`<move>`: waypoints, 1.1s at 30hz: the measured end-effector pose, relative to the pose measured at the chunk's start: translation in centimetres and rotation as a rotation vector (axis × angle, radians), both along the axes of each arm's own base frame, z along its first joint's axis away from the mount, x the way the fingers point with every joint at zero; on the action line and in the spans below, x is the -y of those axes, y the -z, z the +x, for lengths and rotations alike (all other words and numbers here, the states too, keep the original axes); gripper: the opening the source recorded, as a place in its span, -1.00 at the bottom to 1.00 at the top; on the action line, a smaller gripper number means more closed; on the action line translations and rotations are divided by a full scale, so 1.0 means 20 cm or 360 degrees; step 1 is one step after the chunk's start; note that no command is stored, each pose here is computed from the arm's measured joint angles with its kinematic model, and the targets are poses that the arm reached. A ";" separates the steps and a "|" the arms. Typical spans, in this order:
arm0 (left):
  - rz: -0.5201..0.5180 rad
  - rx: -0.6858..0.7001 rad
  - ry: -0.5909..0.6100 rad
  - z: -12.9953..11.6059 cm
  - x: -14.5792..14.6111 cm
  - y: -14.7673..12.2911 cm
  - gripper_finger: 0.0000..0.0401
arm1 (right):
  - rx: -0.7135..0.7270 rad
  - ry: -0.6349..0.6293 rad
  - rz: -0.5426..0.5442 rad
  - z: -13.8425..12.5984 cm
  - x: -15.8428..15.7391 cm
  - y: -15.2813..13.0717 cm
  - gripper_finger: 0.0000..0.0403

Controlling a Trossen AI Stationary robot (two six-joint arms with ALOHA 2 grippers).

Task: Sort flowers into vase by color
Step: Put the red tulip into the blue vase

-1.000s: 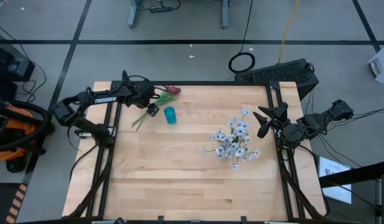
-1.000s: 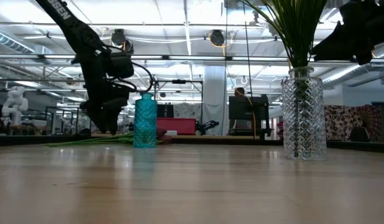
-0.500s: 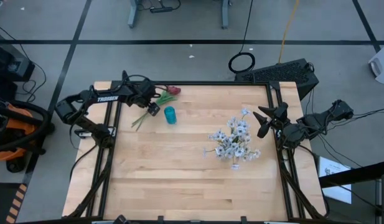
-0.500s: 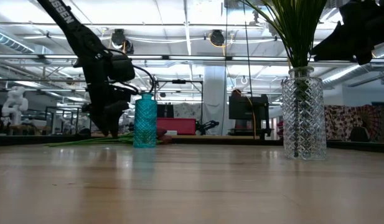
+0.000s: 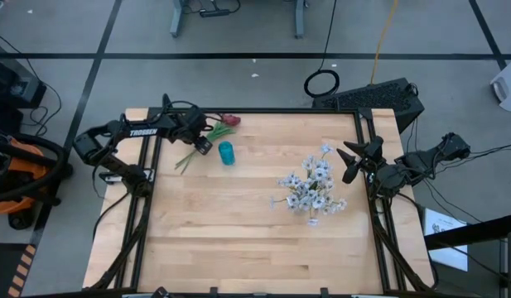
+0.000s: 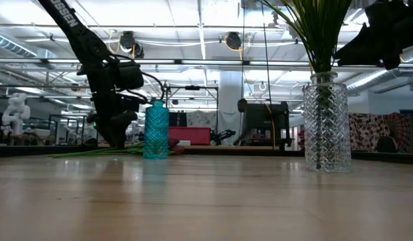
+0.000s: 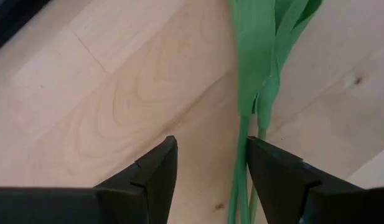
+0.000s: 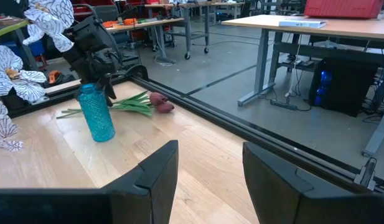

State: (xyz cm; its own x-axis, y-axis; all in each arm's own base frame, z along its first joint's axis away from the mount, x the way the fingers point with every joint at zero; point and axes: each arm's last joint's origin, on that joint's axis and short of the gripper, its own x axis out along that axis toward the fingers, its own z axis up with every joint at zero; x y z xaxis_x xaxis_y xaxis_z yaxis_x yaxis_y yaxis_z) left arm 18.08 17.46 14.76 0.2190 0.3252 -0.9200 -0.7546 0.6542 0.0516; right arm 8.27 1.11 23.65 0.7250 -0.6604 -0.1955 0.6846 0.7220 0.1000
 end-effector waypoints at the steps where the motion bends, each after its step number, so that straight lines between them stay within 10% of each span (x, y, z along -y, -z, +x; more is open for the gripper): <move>1: -0.0004 -0.0004 0.0000 0.00 0.00 0.00 -0.03 | 0.0000 0.0000 0.0000 0.00 0.00 0.00 -0.16; 18: 0.0020 0.0030 0.0001 0.01 0.00 0.00 -0.06 | 0.0000 0.0000 0.0000 0.00 0.00 0.00 -0.16; 33: 0.0012 0.0038 0.0008 0.03 -0.03 0.06 -0.58 | 0.0000 0.0000 0.0000 0.00 0.00 0.00 -0.16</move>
